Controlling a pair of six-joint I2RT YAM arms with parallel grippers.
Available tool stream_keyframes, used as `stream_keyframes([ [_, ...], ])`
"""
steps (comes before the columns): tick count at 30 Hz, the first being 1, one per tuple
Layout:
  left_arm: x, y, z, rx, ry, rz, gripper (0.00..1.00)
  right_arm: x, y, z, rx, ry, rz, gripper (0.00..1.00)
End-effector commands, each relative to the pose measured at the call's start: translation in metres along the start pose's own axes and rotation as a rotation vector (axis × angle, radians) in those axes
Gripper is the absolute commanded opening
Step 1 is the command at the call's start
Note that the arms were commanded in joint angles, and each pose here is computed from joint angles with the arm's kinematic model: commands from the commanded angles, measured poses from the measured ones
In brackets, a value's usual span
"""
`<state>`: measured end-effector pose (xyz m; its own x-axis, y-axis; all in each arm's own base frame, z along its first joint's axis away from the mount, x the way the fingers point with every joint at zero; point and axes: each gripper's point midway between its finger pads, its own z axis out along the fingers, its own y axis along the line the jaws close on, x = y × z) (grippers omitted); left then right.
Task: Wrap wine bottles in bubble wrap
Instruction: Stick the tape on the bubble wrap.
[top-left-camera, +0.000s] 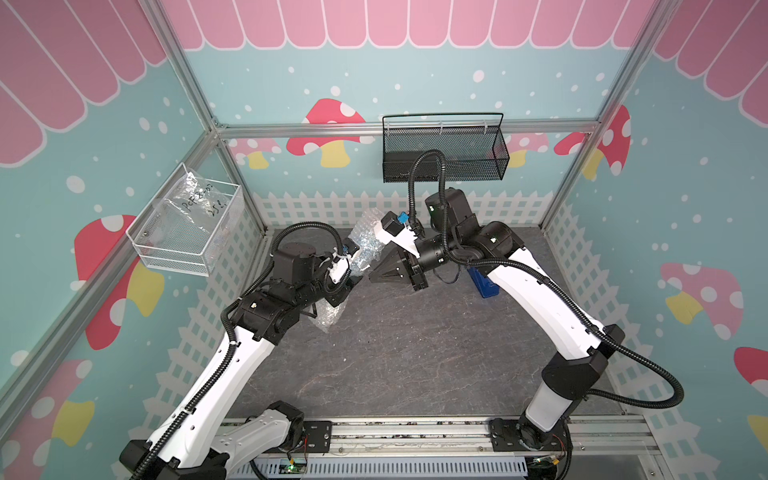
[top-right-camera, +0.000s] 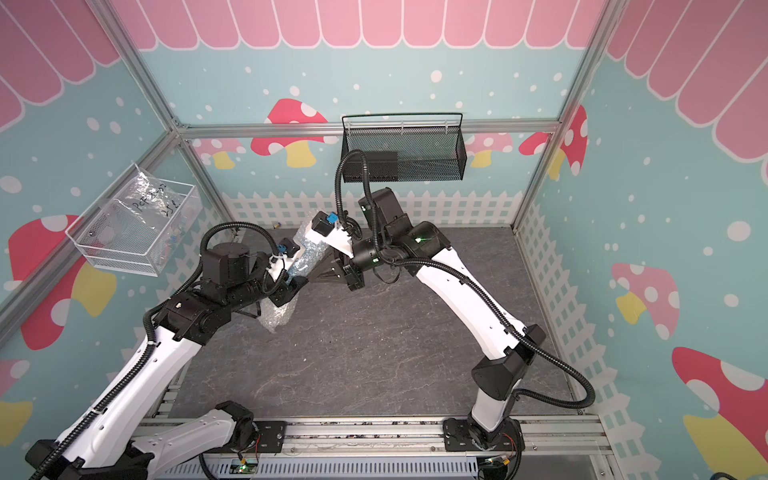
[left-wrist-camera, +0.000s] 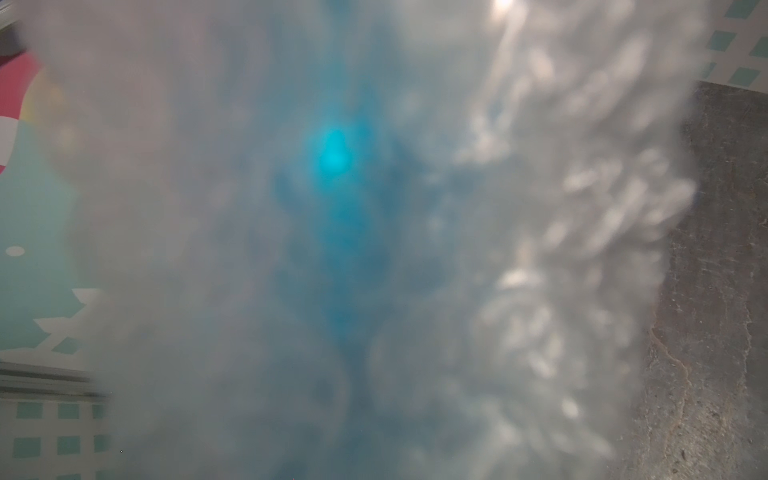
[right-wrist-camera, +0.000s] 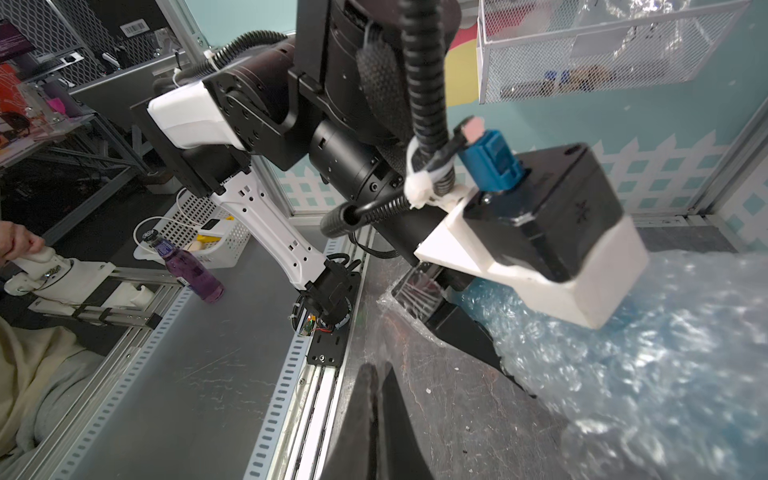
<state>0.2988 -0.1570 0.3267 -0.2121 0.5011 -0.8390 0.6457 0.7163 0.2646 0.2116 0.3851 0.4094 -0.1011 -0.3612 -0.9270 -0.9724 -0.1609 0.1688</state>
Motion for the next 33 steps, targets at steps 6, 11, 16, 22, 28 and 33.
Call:
stream_keyframes([
  [6, -0.054, 0.002, -0.033, 0.001, -0.208, -0.024, 0.0, 0.019, -0.013, 0.014, 0.01, 0.069, 0.017, 0.0],
  [11, -0.06, -0.007, -0.035, 0.03, -0.24, -0.028, 0.0, 0.024, -0.019, 0.02, 0.014, 0.081, 0.028, 0.0],
  [16, -0.06, -0.009, -0.036, 0.037, -0.245, -0.029, 0.0, 0.026, -0.023, 0.022, 0.02, 0.086, 0.032, 0.0],
  [22, -0.058, -0.01, -0.037, 0.035, -0.244, -0.025, 0.0, 0.027, -0.03, 0.022, 0.057, 0.094, 0.043, 0.0],
  [28, -0.056, -0.011, -0.038, 0.037, -0.246, -0.026, 0.0, 0.022, -0.034, 0.022, 0.075, 0.086, 0.051, 0.0],
  [33, -0.058, -0.013, -0.04, 0.042, -0.254, -0.024, 0.0, 0.016, -0.035, 0.022, 0.077, 0.069, 0.061, 0.04],
])
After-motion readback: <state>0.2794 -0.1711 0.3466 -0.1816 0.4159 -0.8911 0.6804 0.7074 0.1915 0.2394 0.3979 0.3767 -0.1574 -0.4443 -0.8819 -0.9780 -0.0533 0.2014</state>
